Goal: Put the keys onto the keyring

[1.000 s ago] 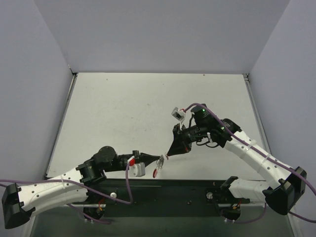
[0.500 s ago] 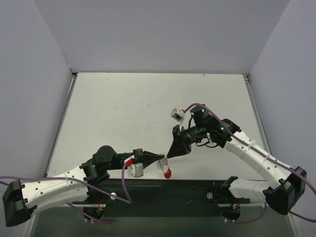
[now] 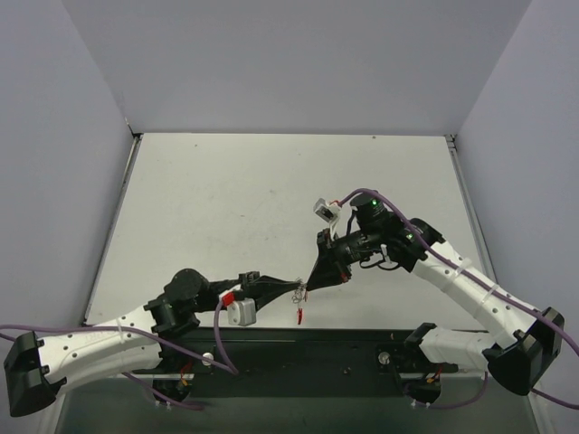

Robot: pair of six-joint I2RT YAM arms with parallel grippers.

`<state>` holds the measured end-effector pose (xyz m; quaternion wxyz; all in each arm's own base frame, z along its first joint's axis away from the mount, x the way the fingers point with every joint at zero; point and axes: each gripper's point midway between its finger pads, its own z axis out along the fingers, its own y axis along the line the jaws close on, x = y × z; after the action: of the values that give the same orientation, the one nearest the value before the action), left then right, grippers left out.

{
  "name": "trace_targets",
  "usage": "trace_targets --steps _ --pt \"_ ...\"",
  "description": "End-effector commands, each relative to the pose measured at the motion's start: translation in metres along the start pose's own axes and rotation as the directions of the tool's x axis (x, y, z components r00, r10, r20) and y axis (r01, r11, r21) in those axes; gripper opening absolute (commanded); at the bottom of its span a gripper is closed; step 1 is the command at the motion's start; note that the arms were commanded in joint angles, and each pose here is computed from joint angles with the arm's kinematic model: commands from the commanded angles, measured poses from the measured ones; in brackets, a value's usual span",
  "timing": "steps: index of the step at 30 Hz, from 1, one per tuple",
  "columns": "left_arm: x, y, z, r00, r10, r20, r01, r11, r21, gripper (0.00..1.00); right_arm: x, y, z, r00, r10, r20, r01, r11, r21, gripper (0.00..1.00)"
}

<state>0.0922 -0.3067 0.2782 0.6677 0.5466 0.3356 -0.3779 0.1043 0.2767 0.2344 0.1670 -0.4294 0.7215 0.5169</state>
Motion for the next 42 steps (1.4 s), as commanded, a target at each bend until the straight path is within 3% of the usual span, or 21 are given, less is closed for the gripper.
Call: trace_targets --steps 1,18,42 --pt "-0.022 0.010 -0.003 0.996 0.023 0.082 -0.020 0.999 -0.045 0.00 -0.023 0.026 -0.009 0.993 -0.103 0.065 0.107 0.992 -0.060 0.00" --pt "-0.030 0.014 -0.012 0.985 0.014 0.169 0.002 0.996 -0.093 0.00 -0.023 0.042 -0.012 0.990 -0.119 0.075 0.126 0.987 -0.096 0.00" --pt "-0.041 0.000 -0.010 0.972 -0.035 0.234 0.037 0.999 -0.005 0.00 -0.037 0.044 -0.011 0.983 -0.154 0.101 0.164 0.982 -0.096 0.00"
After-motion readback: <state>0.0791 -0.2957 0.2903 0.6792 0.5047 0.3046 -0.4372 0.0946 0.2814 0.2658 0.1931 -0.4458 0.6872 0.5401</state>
